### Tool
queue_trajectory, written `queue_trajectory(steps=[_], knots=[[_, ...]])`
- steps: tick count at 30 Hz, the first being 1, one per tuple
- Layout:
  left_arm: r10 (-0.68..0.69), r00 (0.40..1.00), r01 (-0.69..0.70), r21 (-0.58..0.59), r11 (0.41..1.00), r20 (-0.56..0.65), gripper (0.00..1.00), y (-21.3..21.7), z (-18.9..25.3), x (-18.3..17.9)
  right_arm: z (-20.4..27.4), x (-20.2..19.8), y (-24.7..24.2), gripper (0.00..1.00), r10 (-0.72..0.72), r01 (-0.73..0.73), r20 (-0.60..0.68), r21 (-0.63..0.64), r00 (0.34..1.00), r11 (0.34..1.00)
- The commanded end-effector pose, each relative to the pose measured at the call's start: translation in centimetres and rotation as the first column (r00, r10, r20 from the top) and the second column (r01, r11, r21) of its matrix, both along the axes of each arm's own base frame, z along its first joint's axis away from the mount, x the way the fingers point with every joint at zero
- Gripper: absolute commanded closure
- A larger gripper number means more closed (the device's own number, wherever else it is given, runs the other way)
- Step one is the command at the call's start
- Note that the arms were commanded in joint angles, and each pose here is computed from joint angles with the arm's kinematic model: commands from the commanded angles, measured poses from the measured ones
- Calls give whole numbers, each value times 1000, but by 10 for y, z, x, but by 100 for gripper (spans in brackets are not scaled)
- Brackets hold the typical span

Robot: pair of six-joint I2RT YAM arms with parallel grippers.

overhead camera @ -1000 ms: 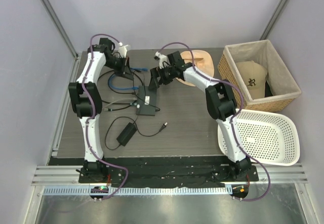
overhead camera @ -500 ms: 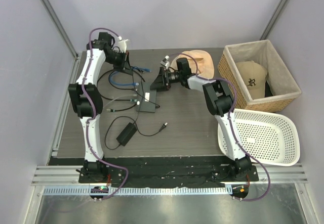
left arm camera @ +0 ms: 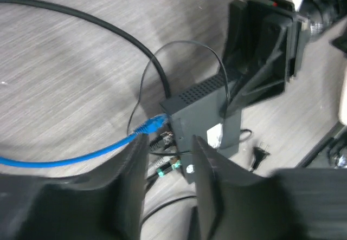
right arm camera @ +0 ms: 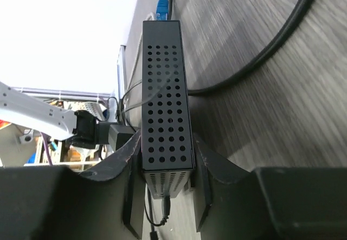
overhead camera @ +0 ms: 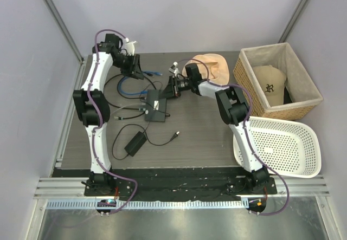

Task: Pull the plug from the switch port

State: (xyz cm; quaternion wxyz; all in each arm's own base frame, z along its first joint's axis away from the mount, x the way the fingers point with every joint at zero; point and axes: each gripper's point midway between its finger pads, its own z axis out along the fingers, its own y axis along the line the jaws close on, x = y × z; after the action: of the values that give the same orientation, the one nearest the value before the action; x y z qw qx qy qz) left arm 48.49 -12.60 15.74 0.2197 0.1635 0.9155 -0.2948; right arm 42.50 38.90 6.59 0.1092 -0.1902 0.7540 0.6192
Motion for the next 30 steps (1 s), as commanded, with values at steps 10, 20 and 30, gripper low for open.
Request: queue_trajectory(steps=[10,20,30], knots=[[222,912,-244,20,970,344,7,28,118,33,140,60,-44,99,-122,279,644,-148,755,949],[259,880,-278,-11,961,397,7,35,152,19,210,85,-84,99,-7,576,931,-219,364,788],[283,851,-315,0,949,443,6,49,153,-6,170,5,-62,99,365,607,911,-402,191,685]])
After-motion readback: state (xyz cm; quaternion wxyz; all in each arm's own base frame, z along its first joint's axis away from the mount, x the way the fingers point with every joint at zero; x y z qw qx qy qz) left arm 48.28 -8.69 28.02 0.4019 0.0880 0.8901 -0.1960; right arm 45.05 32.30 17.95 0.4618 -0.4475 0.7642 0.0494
